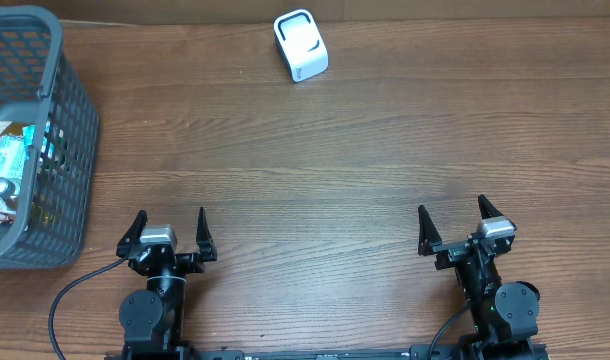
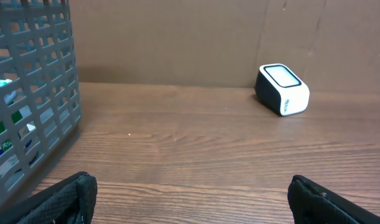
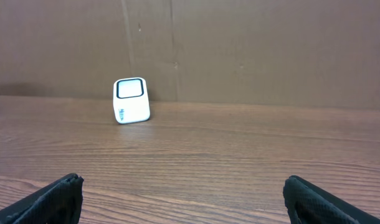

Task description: Scan the item barcode

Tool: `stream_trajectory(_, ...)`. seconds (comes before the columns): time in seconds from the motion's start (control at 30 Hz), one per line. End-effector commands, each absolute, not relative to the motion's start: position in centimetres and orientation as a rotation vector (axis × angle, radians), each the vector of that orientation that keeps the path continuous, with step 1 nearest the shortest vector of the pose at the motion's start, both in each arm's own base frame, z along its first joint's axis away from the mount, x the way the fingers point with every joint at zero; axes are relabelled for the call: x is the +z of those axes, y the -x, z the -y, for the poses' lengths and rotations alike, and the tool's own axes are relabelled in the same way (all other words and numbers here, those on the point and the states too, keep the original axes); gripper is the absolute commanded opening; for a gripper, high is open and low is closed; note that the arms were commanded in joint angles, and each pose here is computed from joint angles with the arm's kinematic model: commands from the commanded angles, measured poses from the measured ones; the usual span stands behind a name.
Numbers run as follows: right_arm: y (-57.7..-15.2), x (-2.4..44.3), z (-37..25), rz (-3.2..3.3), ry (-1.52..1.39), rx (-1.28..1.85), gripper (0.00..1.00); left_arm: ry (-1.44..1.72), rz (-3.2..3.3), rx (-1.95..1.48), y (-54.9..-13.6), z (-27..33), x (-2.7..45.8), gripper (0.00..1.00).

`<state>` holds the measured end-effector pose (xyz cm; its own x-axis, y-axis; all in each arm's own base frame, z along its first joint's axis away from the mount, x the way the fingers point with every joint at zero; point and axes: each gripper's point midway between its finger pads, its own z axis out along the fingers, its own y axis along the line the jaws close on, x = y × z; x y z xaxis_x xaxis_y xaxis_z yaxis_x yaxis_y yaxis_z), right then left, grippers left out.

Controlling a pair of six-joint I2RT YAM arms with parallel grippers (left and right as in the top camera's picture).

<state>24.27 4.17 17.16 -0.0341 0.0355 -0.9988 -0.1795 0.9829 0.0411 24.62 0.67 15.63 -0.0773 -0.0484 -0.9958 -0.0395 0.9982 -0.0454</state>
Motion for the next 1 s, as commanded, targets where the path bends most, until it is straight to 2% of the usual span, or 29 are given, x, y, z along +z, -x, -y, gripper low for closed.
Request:
stream_trajectory(0.0, -24.3, 16.9, -3.9, -1.594, 0.106, 0.159, 1.0, 0.037, -1.647, -0.002, -24.6, -0.4, 15.6, 1.0)
stream_trajectory(0.97, -24.3, 16.9, -3.9, -1.594, 0.106, 0.159, 1.0, 0.082, -1.624, 0.051, -24.6, -1.5, 16.1, 1.0)
